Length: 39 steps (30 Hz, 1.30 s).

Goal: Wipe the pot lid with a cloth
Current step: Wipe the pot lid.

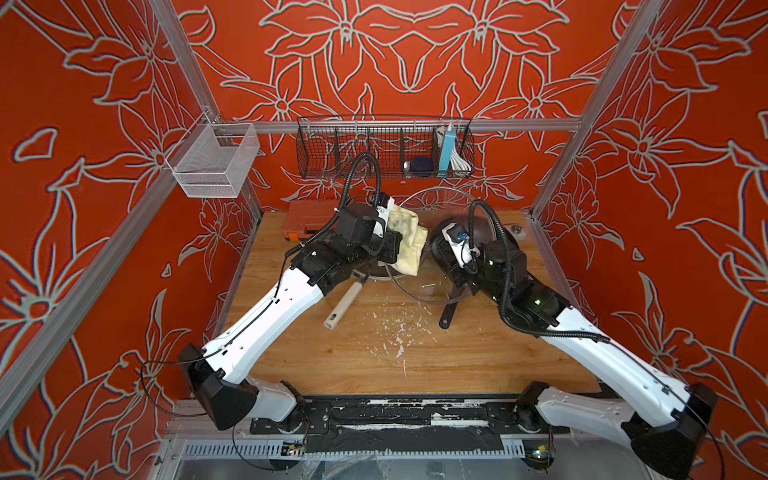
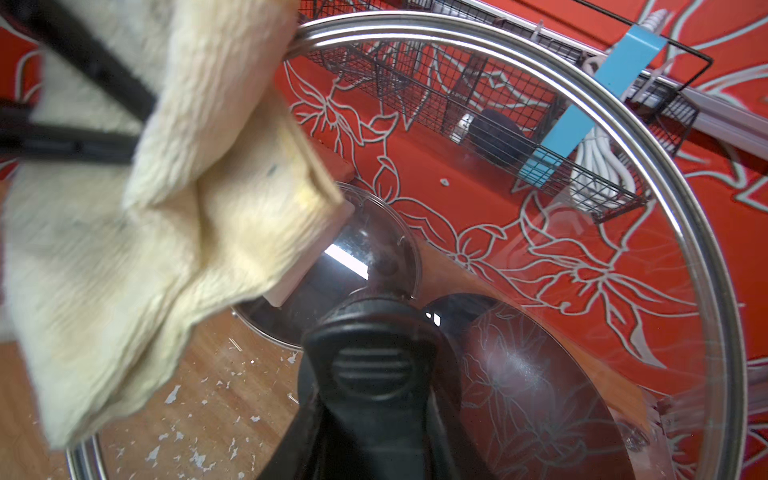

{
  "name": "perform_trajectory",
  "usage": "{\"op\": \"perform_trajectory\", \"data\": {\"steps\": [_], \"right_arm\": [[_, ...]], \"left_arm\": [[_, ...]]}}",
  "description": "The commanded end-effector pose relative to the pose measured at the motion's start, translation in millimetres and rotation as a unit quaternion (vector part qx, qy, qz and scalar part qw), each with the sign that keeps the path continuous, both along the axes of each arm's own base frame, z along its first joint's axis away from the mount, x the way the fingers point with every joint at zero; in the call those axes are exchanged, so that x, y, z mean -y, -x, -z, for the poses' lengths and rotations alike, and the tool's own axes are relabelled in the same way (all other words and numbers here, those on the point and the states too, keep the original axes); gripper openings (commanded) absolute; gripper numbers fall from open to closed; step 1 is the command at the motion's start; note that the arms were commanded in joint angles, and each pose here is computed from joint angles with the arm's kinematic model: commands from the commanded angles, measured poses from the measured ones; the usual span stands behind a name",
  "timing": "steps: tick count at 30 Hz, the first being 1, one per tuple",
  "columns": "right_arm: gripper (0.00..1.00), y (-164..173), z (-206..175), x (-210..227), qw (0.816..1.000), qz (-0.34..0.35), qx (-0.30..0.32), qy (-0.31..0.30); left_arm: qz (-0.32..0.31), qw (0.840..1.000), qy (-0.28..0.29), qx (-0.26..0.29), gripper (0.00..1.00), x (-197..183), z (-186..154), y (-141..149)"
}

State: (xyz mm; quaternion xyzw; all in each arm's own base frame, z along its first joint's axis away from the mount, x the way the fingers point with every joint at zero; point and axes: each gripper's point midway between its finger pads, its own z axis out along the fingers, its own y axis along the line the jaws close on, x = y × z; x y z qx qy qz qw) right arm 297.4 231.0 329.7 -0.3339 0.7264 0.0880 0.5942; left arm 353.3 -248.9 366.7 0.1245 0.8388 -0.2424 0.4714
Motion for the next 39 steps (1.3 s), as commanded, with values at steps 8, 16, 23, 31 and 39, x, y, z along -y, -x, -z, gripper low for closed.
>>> {"op": "perform_trajectory", "data": {"steps": [8,16,23,31,39], "right_arm": [[0.0,33,-76,-15,0.982,-0.097,0.16,-0.016],[0.0,39,-67,-30,0.974,-0.117,0.188,0.051],[0.0,44,-59,-49,0.966,-0.135,0.2,0.093],[0.0,46,-65,-51,0.967,-0.134,0.203,0.081],[0.0,41,-63,-35,0.972,-0.094,0.203,0.078]], "left_arm": [[0.05,0.998,0.009,-0.045,0.0,25,-7,-17],[0.094,0.993,0.008,-0.073,0.0,54,-3,-19],[0.146,0.986,-0.025,-0.078,0.0,86,8,-8],[0.181,0.974,-0.055,-0.125,0.0,109,33,-1],[0.137,0.985,-0.04,-0.093,0.0,86,11,-8]]}}
